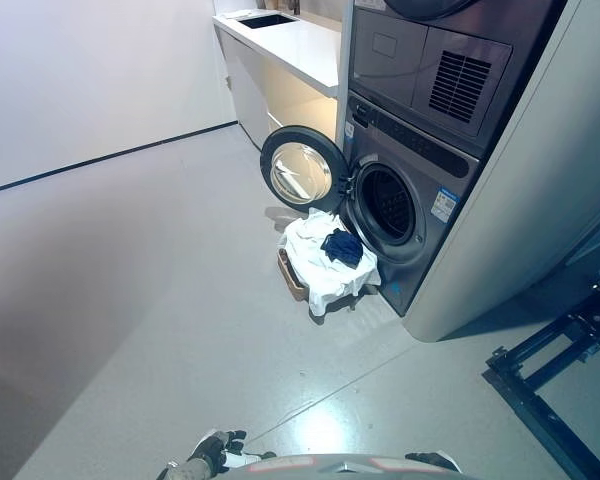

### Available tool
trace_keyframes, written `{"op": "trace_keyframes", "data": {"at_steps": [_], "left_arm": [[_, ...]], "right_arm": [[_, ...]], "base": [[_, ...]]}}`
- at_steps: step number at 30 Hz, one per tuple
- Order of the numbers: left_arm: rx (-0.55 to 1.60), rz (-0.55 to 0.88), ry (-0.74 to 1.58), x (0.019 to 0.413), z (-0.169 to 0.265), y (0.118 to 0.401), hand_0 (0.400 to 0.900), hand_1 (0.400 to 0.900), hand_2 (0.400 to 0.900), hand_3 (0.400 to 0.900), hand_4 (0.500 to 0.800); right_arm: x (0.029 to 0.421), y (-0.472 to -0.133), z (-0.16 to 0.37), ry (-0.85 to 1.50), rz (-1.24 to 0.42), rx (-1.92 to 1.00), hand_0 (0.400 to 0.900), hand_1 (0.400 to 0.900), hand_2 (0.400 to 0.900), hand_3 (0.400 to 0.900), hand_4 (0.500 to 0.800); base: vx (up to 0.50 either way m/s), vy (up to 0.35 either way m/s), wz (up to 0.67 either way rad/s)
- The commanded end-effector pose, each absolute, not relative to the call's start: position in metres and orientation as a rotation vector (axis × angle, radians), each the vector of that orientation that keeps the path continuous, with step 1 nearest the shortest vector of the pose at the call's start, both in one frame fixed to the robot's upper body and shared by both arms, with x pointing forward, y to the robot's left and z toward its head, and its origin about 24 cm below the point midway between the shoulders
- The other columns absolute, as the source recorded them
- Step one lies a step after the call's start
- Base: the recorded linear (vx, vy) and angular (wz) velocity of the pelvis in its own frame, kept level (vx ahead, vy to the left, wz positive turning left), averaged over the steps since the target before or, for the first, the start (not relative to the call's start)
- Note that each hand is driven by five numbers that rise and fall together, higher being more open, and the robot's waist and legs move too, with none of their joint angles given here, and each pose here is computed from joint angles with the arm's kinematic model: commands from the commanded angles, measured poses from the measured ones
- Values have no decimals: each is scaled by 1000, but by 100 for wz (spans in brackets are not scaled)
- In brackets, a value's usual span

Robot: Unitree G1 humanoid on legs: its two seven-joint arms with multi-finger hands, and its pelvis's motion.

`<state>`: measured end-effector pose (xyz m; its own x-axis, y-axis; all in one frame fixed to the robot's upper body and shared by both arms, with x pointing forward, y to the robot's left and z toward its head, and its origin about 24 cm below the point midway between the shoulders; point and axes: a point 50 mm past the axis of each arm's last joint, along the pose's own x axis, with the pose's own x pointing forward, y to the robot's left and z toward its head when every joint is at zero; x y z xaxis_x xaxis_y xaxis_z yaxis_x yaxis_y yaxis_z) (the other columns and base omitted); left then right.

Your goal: Put the clothes in the basket into the washing machine.

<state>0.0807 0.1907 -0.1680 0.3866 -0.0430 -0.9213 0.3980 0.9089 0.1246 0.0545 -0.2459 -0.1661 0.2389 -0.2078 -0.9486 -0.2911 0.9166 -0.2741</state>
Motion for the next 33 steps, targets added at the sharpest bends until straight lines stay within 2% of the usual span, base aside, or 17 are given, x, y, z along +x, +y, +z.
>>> {"op": "trace_keyframes", "data": {"at_steps": [1,20,33], "left_arm": [[342,-313,1087,100,-165,178,900,900,900,900,800],[343,-220,1159,91,-167,197,900,900,900,900,800],[318,-171,1173,94,-165,209,900,900,900,900,800]], "right_arm": [[44,-271,-160,1406,-4,-495,900,900,900,900,800],[45,-281,-157,1423,-41,-505,900,900,900,900,800],[25,-298,-152,1488,-116,-487,900,900,900,900,800]], "base": [[0,0,0],[26,47,3],[170,122,12]]}}
